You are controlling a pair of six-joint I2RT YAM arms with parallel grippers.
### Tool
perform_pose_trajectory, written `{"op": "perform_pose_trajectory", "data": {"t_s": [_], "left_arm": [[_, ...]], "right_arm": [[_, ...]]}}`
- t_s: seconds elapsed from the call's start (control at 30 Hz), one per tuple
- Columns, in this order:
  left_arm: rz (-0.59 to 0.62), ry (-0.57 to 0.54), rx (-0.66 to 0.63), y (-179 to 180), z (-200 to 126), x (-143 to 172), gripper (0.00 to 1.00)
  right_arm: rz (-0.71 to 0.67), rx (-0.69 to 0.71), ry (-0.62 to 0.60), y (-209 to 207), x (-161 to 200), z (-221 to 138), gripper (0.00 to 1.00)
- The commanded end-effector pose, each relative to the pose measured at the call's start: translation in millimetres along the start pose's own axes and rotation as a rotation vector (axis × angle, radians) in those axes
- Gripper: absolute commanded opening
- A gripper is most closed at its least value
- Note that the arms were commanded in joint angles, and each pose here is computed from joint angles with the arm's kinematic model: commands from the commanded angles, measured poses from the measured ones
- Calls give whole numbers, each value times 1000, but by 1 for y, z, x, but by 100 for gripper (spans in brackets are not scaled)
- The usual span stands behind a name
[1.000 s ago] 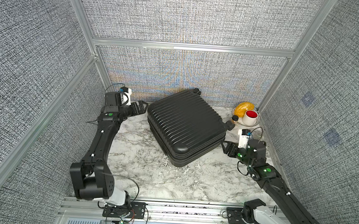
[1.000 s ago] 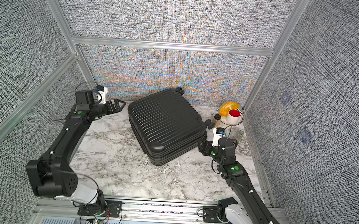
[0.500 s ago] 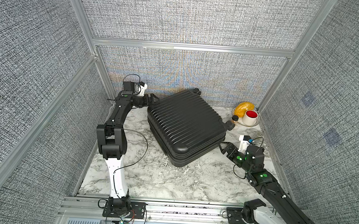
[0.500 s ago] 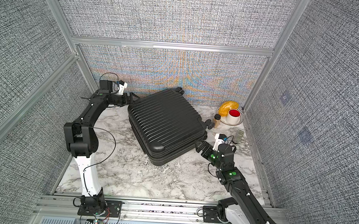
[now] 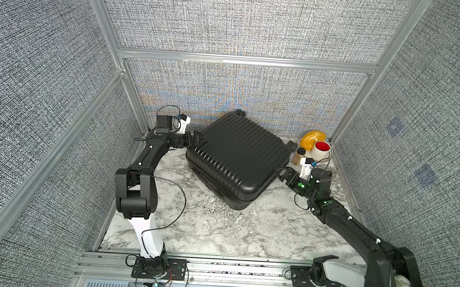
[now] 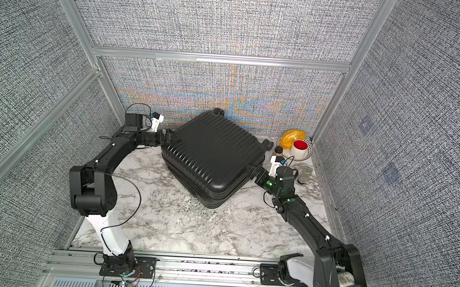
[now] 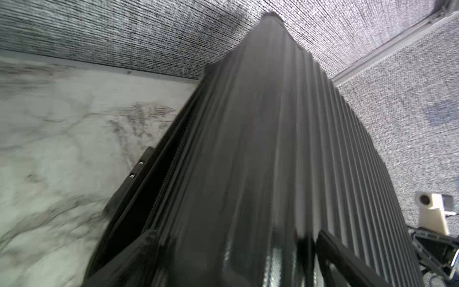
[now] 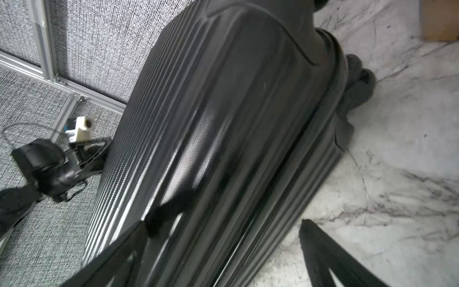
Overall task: Open the suitcase zippers
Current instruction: Adjust the suitcase at the center of the board, then open the suitcase at the center of the board.
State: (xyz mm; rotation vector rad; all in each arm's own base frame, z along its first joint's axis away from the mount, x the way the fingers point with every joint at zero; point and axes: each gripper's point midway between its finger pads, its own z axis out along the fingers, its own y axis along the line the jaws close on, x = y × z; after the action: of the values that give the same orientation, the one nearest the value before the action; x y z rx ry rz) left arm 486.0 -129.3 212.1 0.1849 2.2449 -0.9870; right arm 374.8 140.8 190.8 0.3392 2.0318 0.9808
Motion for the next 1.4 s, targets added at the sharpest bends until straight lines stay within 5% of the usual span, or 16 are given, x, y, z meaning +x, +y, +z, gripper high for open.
{"op": "perform_pose_trajectory", "data": {"t_s": [0.0, 0.3, 0.5, 0.63, 0.7, 0.87, 1.07, 1.37], "left_arm": [[-54, 90, 202, -61, -7, 37, 99], [-51, 57, 147, -80, -41, 87, 99], [1, -85, -85, -78, -90, 67, 99], [-105, -209, -312, -45, -117, 75, 99], [-157, -220, -358, -31, -119, 91, 90], [-254, -152, -382, -7, -103, 132, 78], [-259, -139, -353, -7, -95, 134, 76], [-259, -135, -347, -8, -95, 136, 77]], "right_arm": [[-82, -89, 93, 17, 1, 23, 98], [-142, -70, 114, 17, -50, 63, 98], [-177, 30, -9, 2, -73, 24, 98], [-110, 192, -116, -39, -70, -17, 98], [-72, 282, -158, -68, -60, -35, 95], [-37, 338, -93, -101, -31, -37, 69], [23, 153, 49, -97, -6, 4, 17], [95, -85, 44, -72, -17, 38, 3]]}}
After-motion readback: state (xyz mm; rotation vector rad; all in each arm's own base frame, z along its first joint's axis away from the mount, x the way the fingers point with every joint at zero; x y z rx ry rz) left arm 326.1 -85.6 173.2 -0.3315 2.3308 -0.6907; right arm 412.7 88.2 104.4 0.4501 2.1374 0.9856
